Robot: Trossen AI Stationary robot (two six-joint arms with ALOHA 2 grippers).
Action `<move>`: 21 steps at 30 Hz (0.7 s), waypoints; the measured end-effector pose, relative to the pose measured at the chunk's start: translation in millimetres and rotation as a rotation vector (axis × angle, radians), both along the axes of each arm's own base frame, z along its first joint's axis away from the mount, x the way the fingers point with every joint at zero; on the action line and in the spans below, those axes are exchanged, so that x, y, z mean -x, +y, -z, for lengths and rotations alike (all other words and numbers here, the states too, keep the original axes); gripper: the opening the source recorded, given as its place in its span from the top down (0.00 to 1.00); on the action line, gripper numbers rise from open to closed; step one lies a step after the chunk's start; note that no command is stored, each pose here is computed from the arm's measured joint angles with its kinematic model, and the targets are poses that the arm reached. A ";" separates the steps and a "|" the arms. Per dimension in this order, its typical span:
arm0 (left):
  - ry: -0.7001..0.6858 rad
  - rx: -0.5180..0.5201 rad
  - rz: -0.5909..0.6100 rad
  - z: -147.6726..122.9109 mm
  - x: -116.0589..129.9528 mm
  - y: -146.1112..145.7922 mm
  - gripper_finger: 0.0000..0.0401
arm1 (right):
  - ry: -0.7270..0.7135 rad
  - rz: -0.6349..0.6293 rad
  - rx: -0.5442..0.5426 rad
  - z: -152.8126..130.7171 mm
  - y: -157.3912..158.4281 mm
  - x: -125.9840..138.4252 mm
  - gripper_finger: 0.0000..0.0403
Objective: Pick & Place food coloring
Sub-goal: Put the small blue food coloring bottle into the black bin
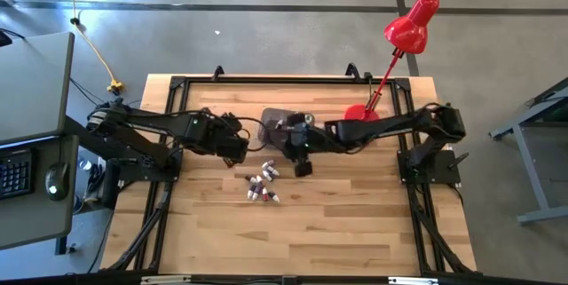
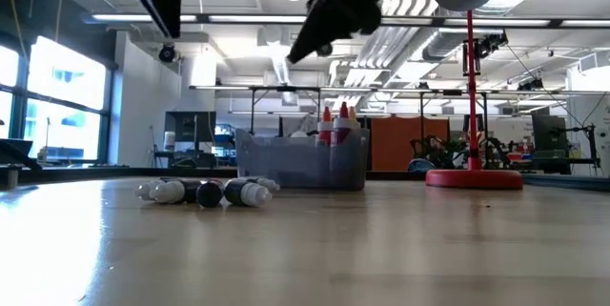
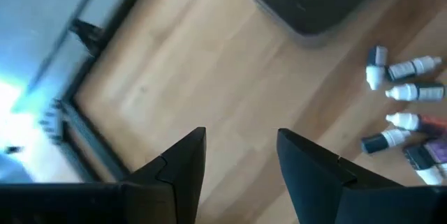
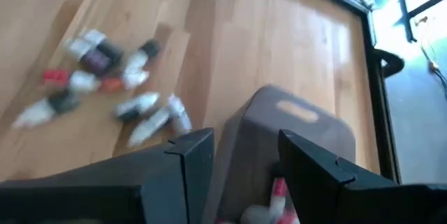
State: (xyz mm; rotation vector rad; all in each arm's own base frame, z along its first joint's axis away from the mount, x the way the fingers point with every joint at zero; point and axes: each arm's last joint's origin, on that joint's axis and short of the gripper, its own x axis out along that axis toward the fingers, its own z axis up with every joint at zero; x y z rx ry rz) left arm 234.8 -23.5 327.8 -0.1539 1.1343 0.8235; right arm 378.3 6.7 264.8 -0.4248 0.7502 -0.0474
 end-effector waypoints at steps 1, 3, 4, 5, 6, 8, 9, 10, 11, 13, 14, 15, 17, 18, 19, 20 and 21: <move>0.002 0.020 0.008 8.9 3.2 0.1 0.57 | 0.016 -0.002 0.014 -2.6 5.4 4.7 0.62; 0.057 0.062 0.076 33.5 4.8 -1.1 0.57 | 0.013 -0.010 0.039 -14.7 16.7 15.0 0.62; 0.070 0.094 0.128 47.2 2.4 -2.5 0.57 | 0.018 -0.013 0.054 -20.3 21.9 21.0 0.62; 0.085 0.131 0.178 61.6 0.7 -3.9 0.57 | 0.024 -0.019 0.064 -25.5 26.8 27.2 0.62; 0.108 0.166 0.228 75.5 1.2 -5.0 0.57 | 0.031 -0.028 0.069 -30.1 30.8 33.2 0.62; 0.094 0.225 0.338 97.7 -2.8 -8.0 0.57 | 0.046 -0.043 0.060 -38.7 37.3 45.6 0.62; 0.052 0.247 0.396 107.0 -8.2 -9.9 0.57 | 0.049 -0.044 0.049 -43.3 39.0 51.9 0.62; 0.035 0.259 0.447 117.1 -10.9 -11.0 0.57 | 0.043 -0.042 0.032 -48.5 40.2 57.6 0.62; 0.043 0.272 0.492 125.6 -11.2 -11.7 0.57 | 0.037 -0.036 0.015 -52.8 41.1 62.7 0.62; -0.015 0.288 0.591 133.5 -20.7 -14.8 0.57 | 0.049 -0.017 -0.018 -58.2 42.1 73.0 0.62; -0.035 0.291 0.633 135.1 -23.2 -15.8 0.57 | 0.057 -0.005 -0.032 -58.9 42.2 76.1 0.62; -0.024 0.290 0.668 137.4 -23.6 -16.2 0.57 | 0.059 0.004 -0.043 -60.6 42.1 79.2 0.62; -0.017 0.284 0.742 142.6 -28.5 -17.6 0.57 | 0.071 0.016 -0.048 -62.7 41.4 84.5 0.62; -0.014 0.271 0.769 144.0 -30.3 -17.8 0.57 | 0.076 0.017 -0.046 -62.8 41.1 85.5 0.62; -0.010 0.261 0.788 144.0 -30.7 -17.9 0.57 | 0.072 0.017 -0.046 -63.5 41.0 85.7 0.62; -0.021 0.252 0.805 144.2 -32.8 -18.2 0.57 | 0.070 0.019 -0.046 -63.9 41.0 85.7 0.62; -0.036 0.245 0.819 144.4 -35.6 -18.7 0.57 | 0.078 0.019 -0.045 -63.0 40.9 86.0 0.62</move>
